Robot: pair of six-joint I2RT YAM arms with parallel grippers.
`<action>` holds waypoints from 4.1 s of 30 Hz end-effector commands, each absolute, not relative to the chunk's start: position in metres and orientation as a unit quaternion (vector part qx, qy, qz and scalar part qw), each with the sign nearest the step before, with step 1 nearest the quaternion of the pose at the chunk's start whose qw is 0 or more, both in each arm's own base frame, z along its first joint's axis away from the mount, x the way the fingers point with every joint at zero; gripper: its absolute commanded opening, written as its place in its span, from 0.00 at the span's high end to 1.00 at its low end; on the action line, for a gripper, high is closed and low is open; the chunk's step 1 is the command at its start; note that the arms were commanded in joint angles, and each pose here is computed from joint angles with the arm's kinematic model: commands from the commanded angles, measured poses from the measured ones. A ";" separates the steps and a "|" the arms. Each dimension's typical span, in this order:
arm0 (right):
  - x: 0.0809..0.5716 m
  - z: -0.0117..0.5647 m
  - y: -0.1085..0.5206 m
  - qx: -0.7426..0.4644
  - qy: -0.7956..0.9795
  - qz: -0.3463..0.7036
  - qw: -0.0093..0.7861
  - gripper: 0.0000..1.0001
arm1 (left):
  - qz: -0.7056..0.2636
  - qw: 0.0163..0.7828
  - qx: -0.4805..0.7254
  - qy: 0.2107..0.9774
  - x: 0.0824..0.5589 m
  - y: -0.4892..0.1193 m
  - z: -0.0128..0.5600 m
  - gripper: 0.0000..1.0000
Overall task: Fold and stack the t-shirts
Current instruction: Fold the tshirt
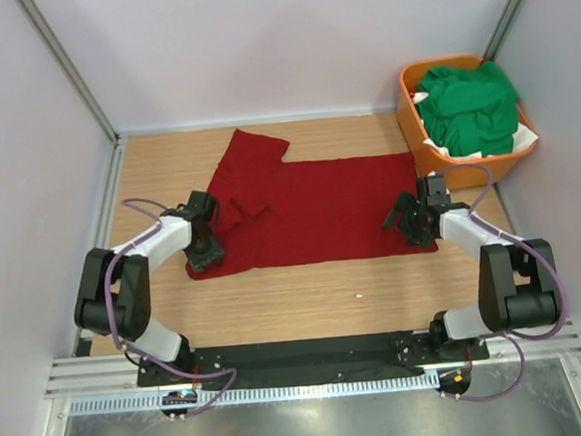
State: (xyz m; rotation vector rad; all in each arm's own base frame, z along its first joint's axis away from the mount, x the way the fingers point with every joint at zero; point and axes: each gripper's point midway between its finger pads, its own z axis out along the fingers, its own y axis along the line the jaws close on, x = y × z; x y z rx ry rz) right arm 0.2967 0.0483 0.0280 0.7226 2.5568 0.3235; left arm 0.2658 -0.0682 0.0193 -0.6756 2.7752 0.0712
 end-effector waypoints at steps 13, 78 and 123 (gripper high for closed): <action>0.224 0.024 0.032 0.353 0.910 0.068 0.208 0.15 | 0.026 0.184 -0.247 0.951 0.204 -0.072 0.073 0.53; 0.264 0.043 0.036 0.251 0.935 0.072 0.239 0.16 | 0.211 0.218 0.092 0.949 0.401 -0.140 0.075 1.00; 0.262 0.035 0.044 0.241 0.940 0.090 0.224 0.16 | 0.240 0.301 0.049 0.922 0.518 -0.095 0.112 0.86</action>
